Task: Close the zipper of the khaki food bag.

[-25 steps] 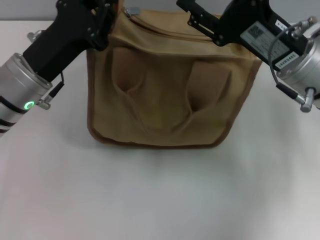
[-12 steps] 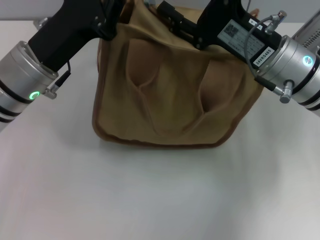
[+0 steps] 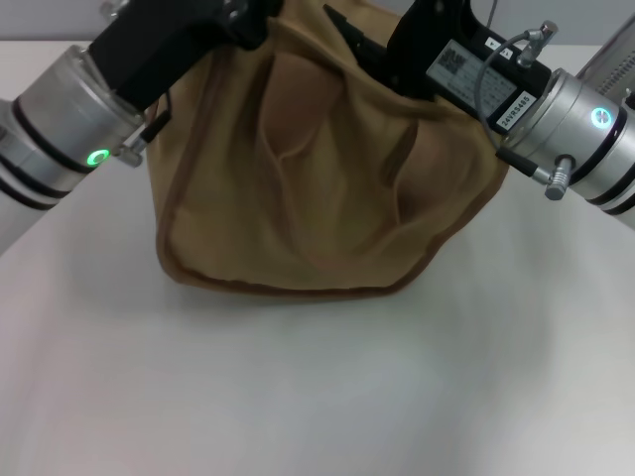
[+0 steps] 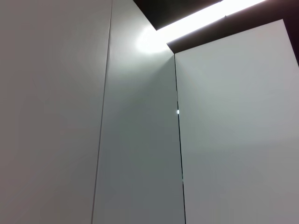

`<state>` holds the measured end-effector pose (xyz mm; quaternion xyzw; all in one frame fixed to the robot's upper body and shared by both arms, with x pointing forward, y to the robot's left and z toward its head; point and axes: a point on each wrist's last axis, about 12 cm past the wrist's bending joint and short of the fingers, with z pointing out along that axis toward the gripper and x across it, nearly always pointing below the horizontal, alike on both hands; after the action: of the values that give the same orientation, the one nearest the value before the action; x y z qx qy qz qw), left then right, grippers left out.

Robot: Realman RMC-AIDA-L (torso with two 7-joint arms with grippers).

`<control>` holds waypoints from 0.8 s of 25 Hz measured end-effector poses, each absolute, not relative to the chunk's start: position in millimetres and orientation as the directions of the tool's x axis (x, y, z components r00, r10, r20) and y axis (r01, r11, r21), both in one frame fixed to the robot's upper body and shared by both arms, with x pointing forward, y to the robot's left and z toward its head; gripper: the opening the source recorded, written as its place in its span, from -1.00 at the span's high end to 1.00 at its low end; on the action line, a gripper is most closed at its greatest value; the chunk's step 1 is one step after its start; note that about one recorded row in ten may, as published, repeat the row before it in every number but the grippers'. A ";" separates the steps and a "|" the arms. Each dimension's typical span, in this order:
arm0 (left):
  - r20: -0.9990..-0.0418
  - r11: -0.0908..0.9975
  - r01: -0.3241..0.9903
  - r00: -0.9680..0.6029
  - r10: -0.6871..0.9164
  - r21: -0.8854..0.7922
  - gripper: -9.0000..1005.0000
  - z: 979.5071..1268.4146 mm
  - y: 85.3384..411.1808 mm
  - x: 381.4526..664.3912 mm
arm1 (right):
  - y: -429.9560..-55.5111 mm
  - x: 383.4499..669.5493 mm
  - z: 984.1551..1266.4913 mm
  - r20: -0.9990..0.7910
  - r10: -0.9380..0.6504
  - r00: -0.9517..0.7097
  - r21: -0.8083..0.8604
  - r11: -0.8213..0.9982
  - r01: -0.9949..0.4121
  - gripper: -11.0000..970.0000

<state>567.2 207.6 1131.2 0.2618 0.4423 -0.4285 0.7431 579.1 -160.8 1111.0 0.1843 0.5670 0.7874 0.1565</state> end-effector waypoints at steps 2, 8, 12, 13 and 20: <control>-0.886 0.495 0.869 0.234 -0.400 0.006 0.94 1131.6 202.5 570.5 | -160.3 580.0 1112.1 0.101 0.460 -0.882 0.951 -0.306 -0.051 -0.59; -0.892 0.505 0.863 0.229 -0.391 0.000 0.94 1130.9 201.3 573.0 | -159.8 579.4 1115.8 0.095 0.450 -0.888 0.943 -0.326 -0.064 -0.58; -0.894 0.506 0.862 0.223 -0.390 -0.006 0.94 1129.9 201.8 572.8 | -161.3 580.2 1118.1 0.085 0.452 -0.888 0.940 -0.332 -0.079 -0.58; -0.894 0.507 0.862 0.217 -0.391 -0.012 0.94 1128.7 201.5 572.2 | -161.5 580.5 1119.3 0.080 0.450 -0.889 0.939 -0.334 -0.085 -0.58; -0.894 0.502 0.864 0.202 -0.400 -0.030 0.94 1126.6 198.7 570.7 | -158.6 583.7 1122.5 0.070 0.448 -0.892 0.939 -0.330 -0.092 -0.57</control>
<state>570.7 198.7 1126.6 0.2511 0.4619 -0.4310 0.7334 583.7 -158.6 1122.5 0.1606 0.5536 0.7995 0.1687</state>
